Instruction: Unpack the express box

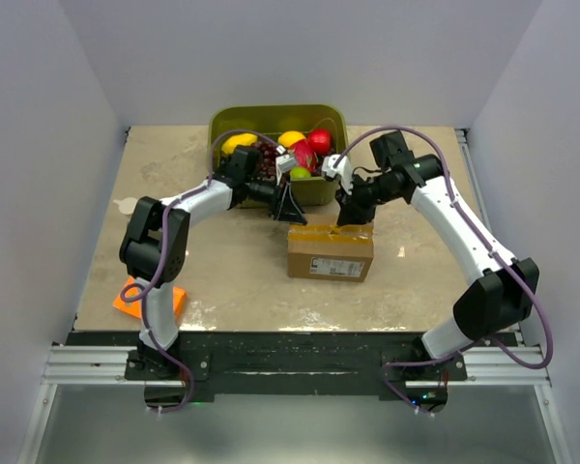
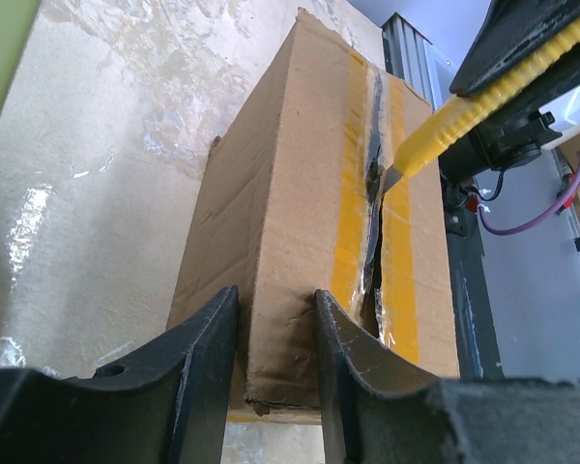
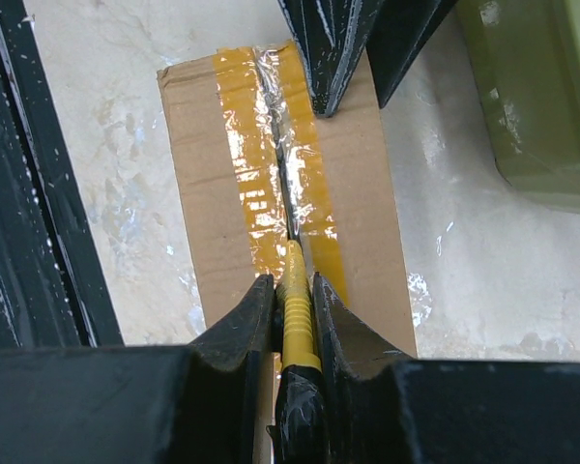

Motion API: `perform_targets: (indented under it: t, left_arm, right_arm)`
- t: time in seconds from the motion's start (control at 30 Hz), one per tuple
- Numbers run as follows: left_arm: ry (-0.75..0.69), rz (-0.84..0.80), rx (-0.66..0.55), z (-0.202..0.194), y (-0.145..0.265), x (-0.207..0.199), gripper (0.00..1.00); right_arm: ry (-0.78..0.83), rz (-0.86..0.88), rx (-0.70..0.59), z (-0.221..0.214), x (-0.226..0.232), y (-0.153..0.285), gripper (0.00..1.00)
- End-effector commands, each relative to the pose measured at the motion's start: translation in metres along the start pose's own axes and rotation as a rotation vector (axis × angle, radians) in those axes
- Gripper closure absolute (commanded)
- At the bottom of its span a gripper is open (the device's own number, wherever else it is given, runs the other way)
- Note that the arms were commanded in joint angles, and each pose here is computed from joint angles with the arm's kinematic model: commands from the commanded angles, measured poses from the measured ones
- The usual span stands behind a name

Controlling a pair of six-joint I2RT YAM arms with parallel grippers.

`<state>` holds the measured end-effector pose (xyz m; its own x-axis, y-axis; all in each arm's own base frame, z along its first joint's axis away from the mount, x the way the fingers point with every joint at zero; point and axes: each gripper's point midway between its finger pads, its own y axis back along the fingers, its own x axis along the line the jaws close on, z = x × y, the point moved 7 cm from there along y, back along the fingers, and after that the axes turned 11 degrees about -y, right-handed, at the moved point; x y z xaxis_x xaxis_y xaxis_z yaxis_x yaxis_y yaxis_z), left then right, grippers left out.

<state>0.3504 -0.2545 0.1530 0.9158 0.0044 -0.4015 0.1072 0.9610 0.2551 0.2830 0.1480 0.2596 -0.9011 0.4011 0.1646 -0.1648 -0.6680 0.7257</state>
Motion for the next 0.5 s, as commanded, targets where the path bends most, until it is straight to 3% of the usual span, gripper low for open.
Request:
perform_targets:
  t: [0.0,0.47]
  left_arm:
    - [0.013,0.093,0.059,-0.022,0.009,0.017,0.76]
    - [-0.026,0.093,0.08,-0.028,0.011,0.017,0.8]
  right_arm:
    - [-0.043,-0.084,0.09,-0.026,-0.004,0.028,1.0]
    - [-0.122,-0.097,0.156,-0.063,-0.023,0.044,1.0]
